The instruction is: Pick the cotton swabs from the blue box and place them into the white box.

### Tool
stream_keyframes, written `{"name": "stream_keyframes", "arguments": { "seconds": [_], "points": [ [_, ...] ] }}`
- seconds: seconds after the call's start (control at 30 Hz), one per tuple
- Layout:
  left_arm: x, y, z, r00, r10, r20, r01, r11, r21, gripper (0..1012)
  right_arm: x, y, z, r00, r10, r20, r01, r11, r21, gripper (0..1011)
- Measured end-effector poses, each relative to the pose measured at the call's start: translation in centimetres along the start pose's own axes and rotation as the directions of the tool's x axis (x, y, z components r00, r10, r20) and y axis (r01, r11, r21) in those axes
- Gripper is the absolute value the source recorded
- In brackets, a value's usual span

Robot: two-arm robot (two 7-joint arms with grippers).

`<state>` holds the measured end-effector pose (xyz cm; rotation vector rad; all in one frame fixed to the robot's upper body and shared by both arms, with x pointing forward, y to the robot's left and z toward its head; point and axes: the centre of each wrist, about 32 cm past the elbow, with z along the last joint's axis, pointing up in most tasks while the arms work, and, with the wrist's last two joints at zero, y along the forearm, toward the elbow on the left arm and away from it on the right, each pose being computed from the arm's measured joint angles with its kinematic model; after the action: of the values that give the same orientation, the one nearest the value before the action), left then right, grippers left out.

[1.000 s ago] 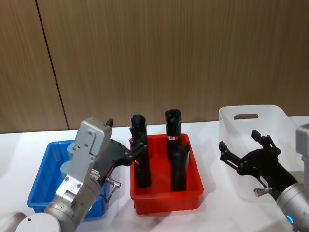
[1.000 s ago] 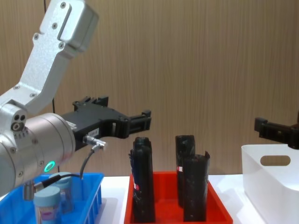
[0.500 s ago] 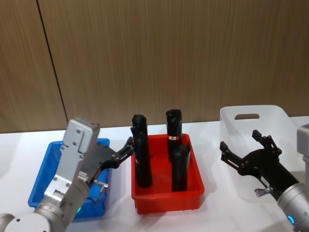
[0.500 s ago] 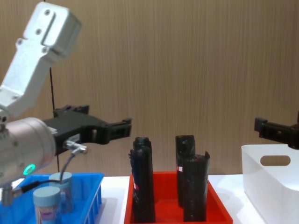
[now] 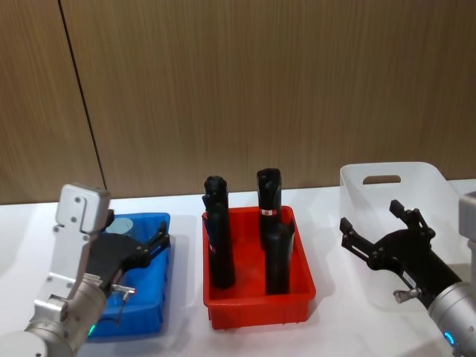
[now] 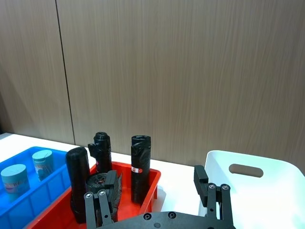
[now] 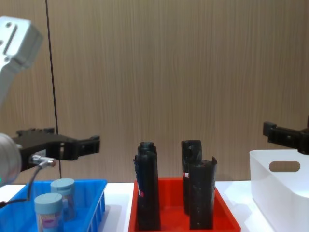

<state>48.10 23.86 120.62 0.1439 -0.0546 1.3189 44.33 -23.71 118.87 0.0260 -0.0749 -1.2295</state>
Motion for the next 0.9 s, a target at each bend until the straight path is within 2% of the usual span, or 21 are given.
{"name": "stream_keyframes", "arguments": {
  "seconds": [0.2,0.37,0.5,0.73,0.9],
  "points": [
    [0.86,-0.03,-0.40,0.9992,0.024,-0.033,-0.023,0.9987,0.045,1004,0.0,0.0,0.0,1.000,0.000,0.000,0.000,1.000,0.000,1002],
    [1.79,-0.36,-0.87,0.9972,0.046,-0.059,-0.041,0.9955,0.086,1004,0.0,0.0,0.0,1.000,0.000,0.000,0.000,1.000,0.000,1002],
    [2.45,-0.81,-1.27,0.9952,0.058,-0.079,-0.048,0.9915,0.121,1004,0.0,0.0,0.0,1.000,0.000,0.000,0.000,1.000,0.000,1001],
    [3.22,-1.61,-1.97,0.9920,0.066,-0.108,-0.047,0.9848,0.167,1004,0.0,0.0,0.0,1.000,0.000,0.000,0.000,1.000,0.000,1001],
    [3.98,-2.60,-2.76,0.9882,0.074,-0.135,-0.044,0.9764,0.212,1004,0.0,0.0,0.0,1.000,0.000,0.000,0.000,1.000,0.000,1002]
  ]
}}
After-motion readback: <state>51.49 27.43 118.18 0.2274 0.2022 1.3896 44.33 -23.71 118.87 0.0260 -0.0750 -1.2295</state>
